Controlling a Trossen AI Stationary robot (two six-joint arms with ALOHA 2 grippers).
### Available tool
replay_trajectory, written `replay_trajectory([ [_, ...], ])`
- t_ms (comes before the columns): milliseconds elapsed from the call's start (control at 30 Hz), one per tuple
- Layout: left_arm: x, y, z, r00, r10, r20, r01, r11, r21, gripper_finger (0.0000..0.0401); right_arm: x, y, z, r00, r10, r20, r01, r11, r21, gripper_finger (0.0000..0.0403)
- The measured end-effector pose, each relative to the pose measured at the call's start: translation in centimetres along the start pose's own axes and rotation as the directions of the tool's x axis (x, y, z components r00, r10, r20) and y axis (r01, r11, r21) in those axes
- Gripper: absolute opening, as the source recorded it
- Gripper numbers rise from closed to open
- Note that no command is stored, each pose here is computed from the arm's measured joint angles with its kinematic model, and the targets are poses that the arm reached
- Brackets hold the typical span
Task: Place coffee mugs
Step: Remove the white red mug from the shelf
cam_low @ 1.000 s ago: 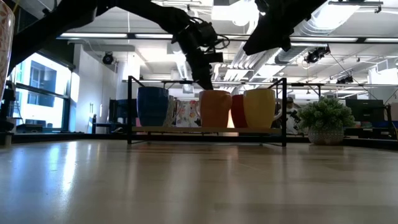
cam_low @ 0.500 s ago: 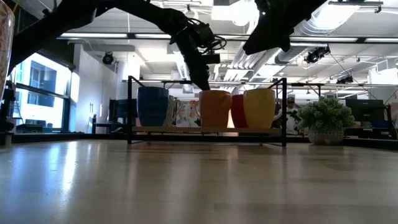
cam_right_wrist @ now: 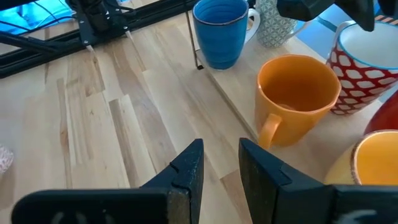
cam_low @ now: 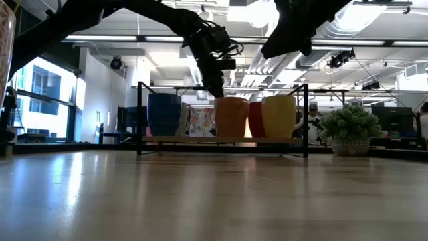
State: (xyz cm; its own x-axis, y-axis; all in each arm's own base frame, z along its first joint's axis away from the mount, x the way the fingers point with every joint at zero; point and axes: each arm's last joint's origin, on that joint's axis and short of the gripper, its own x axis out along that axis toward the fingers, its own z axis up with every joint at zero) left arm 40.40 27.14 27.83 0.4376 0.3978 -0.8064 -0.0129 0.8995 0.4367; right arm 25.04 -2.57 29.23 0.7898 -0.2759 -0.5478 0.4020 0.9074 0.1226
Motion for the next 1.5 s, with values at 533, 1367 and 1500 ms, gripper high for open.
replay_trajectory([
  [533,0.02,0.12,-0.42,0.999,0.008,-0.04,-0.008,1.0,-0.01,0.0108,0.0,0.08,-0.02,1.0,0.026,-0.007,-0.026,1.0,-0.001,0.0081],
  [1367,0.1,-0.39,-0.51,0.998,-0.024,-0.066,0.022,1.0,-0.019,0.0108,0.01,0.13,-0.03,0.999,0.043,-0.012,-0.043,0.999,-0.007,0.0081],
  [1500,0.12,-0.5,-0.23,0.999,-0.015,-0.052,0.015,1.0,-0.016,0.0108,0.0,0.13,-0.03,0.999,0.043,-0.012,-0.043,0.999,-0.01,0.0081],
])
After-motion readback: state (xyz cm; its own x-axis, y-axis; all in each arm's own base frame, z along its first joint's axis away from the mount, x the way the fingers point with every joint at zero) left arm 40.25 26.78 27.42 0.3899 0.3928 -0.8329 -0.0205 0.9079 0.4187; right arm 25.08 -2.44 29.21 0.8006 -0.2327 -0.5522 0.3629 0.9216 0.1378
